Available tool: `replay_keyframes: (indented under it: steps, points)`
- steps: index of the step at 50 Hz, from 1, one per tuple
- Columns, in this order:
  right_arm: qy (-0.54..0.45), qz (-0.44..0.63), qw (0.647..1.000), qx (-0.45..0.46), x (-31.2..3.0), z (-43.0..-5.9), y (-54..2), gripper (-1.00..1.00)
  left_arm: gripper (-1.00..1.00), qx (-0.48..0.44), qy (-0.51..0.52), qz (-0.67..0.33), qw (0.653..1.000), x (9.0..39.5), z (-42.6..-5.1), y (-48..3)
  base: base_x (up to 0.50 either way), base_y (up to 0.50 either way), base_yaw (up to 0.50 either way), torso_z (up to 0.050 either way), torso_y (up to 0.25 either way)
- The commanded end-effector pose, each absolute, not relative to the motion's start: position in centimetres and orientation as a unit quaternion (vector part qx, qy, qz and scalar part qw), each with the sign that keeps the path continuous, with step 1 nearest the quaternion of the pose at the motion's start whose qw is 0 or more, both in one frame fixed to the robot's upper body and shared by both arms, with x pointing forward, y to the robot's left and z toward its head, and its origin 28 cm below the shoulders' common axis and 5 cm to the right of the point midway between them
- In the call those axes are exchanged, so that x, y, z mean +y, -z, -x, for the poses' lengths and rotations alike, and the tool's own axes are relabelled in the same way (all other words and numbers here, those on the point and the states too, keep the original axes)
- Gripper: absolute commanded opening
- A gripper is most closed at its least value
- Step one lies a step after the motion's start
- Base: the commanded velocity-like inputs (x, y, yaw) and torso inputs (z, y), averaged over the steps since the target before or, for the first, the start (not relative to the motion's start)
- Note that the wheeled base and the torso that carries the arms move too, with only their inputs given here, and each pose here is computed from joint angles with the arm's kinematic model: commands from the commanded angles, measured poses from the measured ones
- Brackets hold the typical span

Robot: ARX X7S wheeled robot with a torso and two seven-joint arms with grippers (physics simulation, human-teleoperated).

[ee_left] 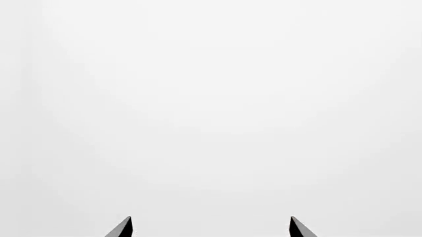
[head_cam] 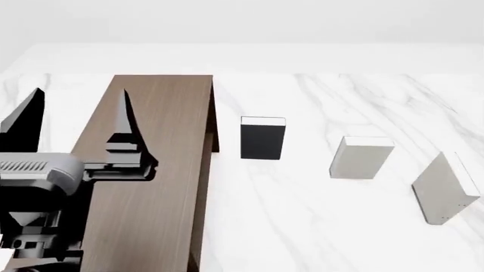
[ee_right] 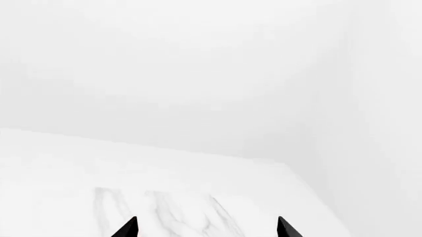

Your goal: Pick up the book on the right and place it under the cabinet shelf.

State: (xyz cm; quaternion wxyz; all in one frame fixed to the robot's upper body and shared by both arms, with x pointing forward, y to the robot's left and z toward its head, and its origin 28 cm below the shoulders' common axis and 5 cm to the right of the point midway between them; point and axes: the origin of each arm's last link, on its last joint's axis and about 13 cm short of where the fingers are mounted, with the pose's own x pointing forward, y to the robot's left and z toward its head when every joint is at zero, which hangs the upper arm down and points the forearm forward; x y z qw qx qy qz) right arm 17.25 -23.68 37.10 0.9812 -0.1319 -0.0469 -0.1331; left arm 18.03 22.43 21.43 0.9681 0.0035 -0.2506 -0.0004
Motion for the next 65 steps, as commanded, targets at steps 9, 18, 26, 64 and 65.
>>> replay_keyframes:
  steps: [9,18,26,64,65]
  points:
    - [0.124,0.154,0.975,0.099,-25.2,-21.2,-34.4,1.0,1.0,-0.283,0.016,0.008,0.959,22.6,-15.4,-23.3,0.0,0.0,0.0,0.0,0.0]
    - [0.092,0.114,0.978,0.151,-25.7,-23.7,-32.9,1.0,1.0,-0.303,0.017,0.006,0.953,22.6,-14.4,-24.0,0.0,0.0,0.0,0.0,0.0]
    - [0.067,0.09,0.977,0.18,-26.0,-25.5,-32.4,1.0,1.0,-0.318,0.02,0.005,0.948,22.4,-14.2,-24.2,0.0,0.0,0.0,0.0,0.0]
    - [0.052,0.064,0.953,0.293,-28.8,-30.1,-28.3,1.0,1.0,-0.335,0.023,0.022,0.942,22.4,-15.1,-24.5,0.0,0.0,0.0,0.0,0.0]
    - [0.056,0.064,0.952,0.293,-28.9,-30.0,-28.3,1.0,1.0,-0.335,0.023,0.022,0.942,22.4,-15.1,-24.5,0.0,0.0,0.0,0.0,0.0]
